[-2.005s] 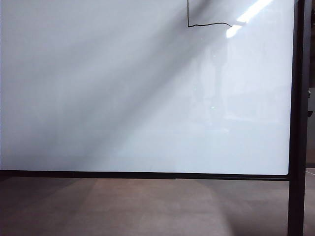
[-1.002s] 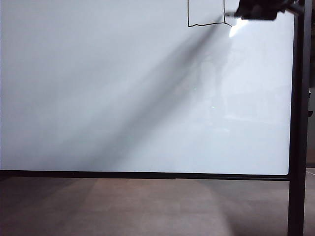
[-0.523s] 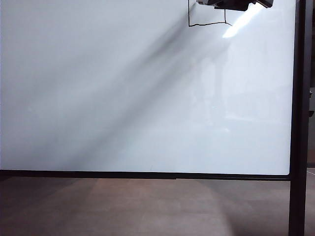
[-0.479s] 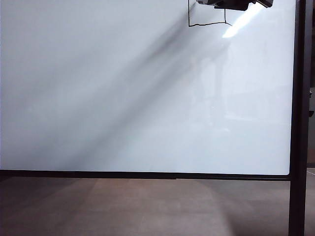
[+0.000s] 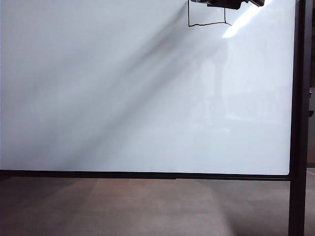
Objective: Reach to the right to find the marker pen, pick it up, and write the number 8 on the whiteboard.
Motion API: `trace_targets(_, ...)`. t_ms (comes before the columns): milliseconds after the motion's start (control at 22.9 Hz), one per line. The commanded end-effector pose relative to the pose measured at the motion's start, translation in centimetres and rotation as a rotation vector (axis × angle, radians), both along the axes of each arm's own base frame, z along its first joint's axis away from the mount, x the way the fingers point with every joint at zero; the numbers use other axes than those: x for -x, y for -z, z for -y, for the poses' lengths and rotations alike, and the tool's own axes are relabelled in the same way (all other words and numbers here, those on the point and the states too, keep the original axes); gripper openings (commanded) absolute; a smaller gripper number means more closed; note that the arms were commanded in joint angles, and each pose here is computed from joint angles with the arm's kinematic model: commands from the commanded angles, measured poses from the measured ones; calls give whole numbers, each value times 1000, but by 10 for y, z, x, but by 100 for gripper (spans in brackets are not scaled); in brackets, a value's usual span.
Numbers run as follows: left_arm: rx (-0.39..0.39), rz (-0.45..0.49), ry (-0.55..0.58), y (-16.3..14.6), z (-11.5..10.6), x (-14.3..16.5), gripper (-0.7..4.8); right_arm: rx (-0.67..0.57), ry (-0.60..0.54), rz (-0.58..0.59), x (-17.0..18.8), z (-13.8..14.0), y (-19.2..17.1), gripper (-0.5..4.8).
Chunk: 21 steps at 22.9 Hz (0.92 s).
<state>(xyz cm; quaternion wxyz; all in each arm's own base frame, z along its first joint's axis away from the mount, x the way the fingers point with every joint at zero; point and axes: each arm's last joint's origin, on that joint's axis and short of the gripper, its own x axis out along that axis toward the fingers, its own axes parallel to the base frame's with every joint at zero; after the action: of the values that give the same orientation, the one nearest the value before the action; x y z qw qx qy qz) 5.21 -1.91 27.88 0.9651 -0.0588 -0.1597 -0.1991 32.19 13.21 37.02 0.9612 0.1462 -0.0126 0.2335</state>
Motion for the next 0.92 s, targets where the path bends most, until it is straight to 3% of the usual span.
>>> trace_targets(44,6,16,3,-3,0,1,-5,-19,6,45,1,0,-8,-6)
trace_targets(523,6,16,3,-3,0,1,-5,-17,63,25,-5,1,-3,-6)
trace_targets(915,6,16,3,-3,0,1,-5,-14,155,-26,-11,32,-2,-6)
